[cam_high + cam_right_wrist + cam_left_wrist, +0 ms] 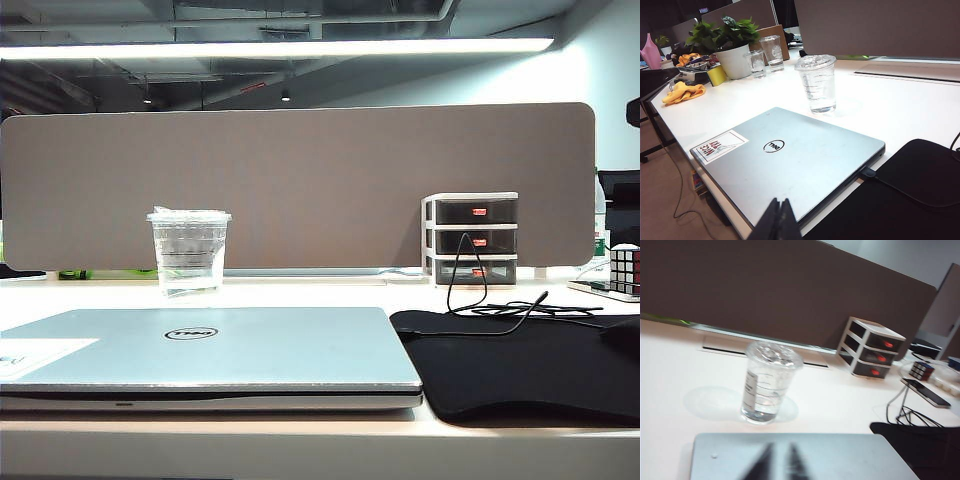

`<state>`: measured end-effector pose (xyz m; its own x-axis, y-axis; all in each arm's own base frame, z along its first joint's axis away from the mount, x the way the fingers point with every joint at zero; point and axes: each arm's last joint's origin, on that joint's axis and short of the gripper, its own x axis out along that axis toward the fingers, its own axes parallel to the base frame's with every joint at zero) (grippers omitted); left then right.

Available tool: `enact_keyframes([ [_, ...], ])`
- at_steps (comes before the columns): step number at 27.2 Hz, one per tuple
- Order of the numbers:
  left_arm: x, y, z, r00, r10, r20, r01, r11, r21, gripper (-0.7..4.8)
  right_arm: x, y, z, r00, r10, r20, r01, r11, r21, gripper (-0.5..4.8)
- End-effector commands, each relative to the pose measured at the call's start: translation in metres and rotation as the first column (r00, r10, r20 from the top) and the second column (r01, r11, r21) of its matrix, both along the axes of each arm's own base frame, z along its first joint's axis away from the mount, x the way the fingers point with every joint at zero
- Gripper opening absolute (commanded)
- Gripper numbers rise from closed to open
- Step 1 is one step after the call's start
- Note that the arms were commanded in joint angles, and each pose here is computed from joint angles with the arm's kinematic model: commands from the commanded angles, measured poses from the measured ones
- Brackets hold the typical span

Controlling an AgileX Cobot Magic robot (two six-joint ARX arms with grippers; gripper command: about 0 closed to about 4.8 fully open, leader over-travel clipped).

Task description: Pick up the coffee cup and place it over the laptop.

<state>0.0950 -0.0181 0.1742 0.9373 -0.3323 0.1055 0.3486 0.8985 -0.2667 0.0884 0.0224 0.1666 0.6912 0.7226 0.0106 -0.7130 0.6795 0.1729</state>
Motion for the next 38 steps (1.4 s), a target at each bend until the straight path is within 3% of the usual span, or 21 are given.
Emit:
enact_keyframes([
  [1, -0.001, 0.0, 0.002, 1.0, -0.011, 0.007, 0.011, 1.0, 0.011, 2.47, 0.0, 0.0, -0.001, 1.0, -0.002, 0.004, 0.002, 1.0, 0.001, -0.06],
  [4, -0.001, 0.0, 0.005, 1.0, -0.021, 0.013, 0.021, 1.0, 0.011, 2.81, 0.0, 0.0, -0.001, 1.0, -0.002, 0.004, 0.001, 1.0, 0.001, -0.06],
  [12, -0.006, 0.001, 0.032, 0.998, 0.023, 0.067, -0.024, 0.999, 0.026, 2.92, 0.0, 0.0, -0.001, 1.0, -0.001, 0.003, 0.001, 1.0, 0.002, -0.06],
  [16, -0.002, 0.001, 0.047, 0.998, 0.021, 0.066, -0.026, 0.997, 0.075, 4.14, 0.0, 0.0, -0.001, 1.0, 0.002, 0.003, -0.002, 1.0, 0.002, -0.06],
  [19, 0.005, 0.0, 0.056, 0.998, 0.019, 0.056, -0.025, 0.995, 0.095, 4.67, 0.0, 0.0, -0.001, 1.0, 0.002, 0.003, -0.002, 1.0, 0.002, -0.06],
  [32, 0.068, -0.011, 0.057, 0.986, -0.072, 0.153, 0.033, 0.97, 0.242, 4.79, 0.0, 0.0, -0.004, 1.0, 0.003, -0.027, -0.003, 1.0, 0.001, -0.06],
  [38, 0.108, -0.017, 0.026, 0.99, -0.125, 0.066, 0.102, 0.954, 0.28, 4.79, 0.0, 0.0, -0.005, 0.999, 0.002, -0.034, -0.002, 1.0, 0.001, -0.06],
])
